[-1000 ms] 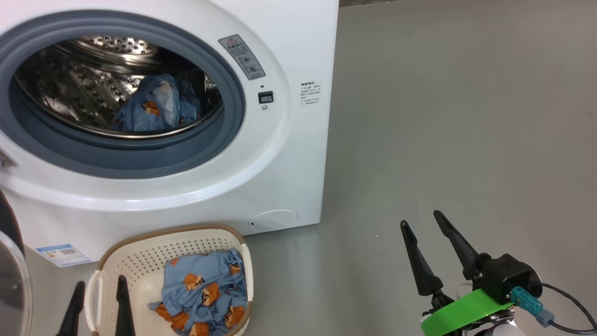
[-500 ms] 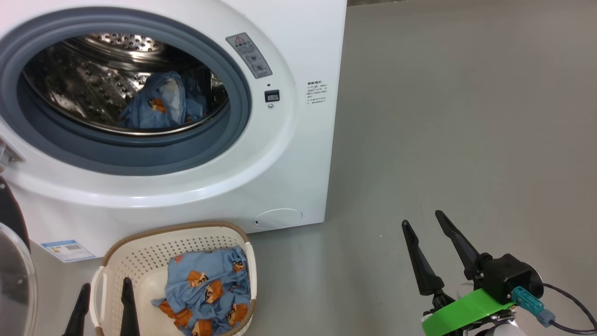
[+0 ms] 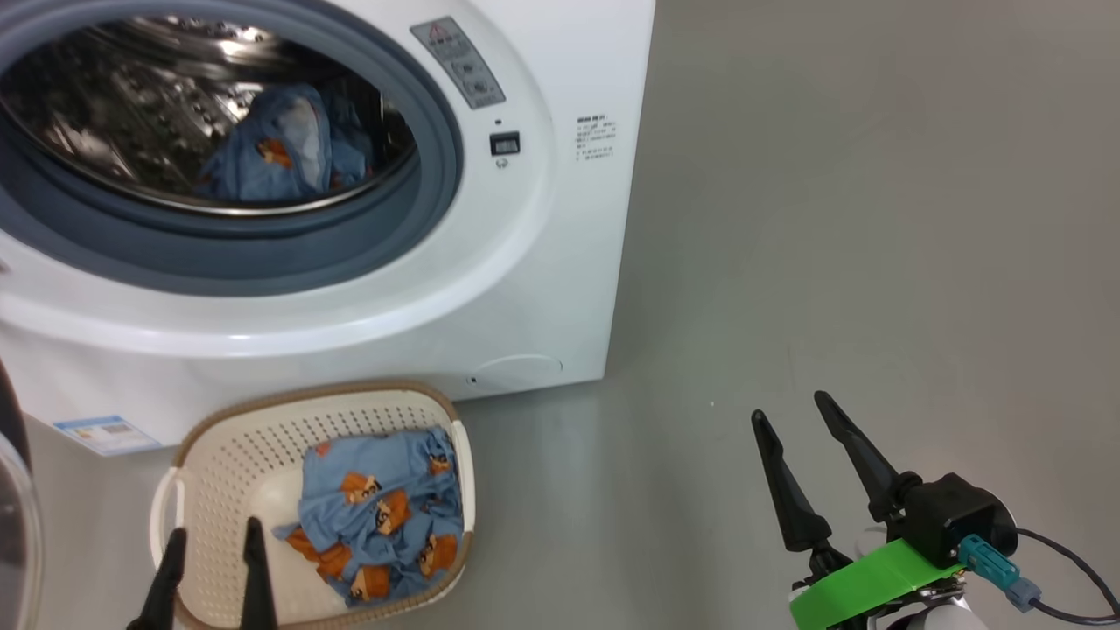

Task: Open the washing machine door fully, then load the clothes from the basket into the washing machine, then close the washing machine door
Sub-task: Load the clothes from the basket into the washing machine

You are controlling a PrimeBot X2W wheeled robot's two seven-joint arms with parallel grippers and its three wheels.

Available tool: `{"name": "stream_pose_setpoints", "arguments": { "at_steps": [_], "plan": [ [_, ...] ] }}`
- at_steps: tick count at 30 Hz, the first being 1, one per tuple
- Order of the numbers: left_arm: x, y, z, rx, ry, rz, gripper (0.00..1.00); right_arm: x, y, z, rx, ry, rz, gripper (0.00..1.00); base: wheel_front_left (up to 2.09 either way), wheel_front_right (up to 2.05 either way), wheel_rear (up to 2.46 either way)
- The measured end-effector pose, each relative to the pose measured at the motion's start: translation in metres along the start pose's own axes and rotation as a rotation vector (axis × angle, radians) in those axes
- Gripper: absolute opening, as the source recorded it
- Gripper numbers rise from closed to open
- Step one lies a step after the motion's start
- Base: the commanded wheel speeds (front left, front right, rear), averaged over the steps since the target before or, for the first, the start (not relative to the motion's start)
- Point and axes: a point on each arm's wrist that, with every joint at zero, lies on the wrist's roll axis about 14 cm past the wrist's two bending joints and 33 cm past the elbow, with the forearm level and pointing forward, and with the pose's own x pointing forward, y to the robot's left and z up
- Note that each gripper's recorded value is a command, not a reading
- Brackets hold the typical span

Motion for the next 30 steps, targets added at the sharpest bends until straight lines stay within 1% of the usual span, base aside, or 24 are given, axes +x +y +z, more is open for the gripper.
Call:
{"name": "stream_pose_setpoints", "arguments": {
  "at_steps": [4,11,19,25,30],
  "plan": [
    [0.013,-0.010,-0.007,-0.017,0.015,-0.029,1.00,0.003,-0.001,-0.011,0.006,0.030,-0.002,1.00,0.00,0.00,0.00],
    [0.043,-0.024,-0.024,-0.034,0.050,-0.080,1.00,0.019,-0.007,-0.018,0.004,0.038,-0.008,1.00,0.00,0.00,0.00],
    [0.078,-0.041,-0.057,-0.036,0.119,-0.147,1.00,0.033,-0.017,-0.037,0.003,0.077,-0.025,1.00,0.00,0.00,0.00],
    [0.106,-0.051,-0.091,-0.039,0.193,-0.186,1.00,0.044,-0.024,-0.054,0.006,0.109,-0.034,1.00,0.00,0.00,0.00],
    [0.120,-0.057,-0.140,-0.004,0.317,-0.247,1.00,0.051,-0.032,-0.073,0.002,0.146,-0.048,1.00,0.00,0.00,0.00]
  ]
}}
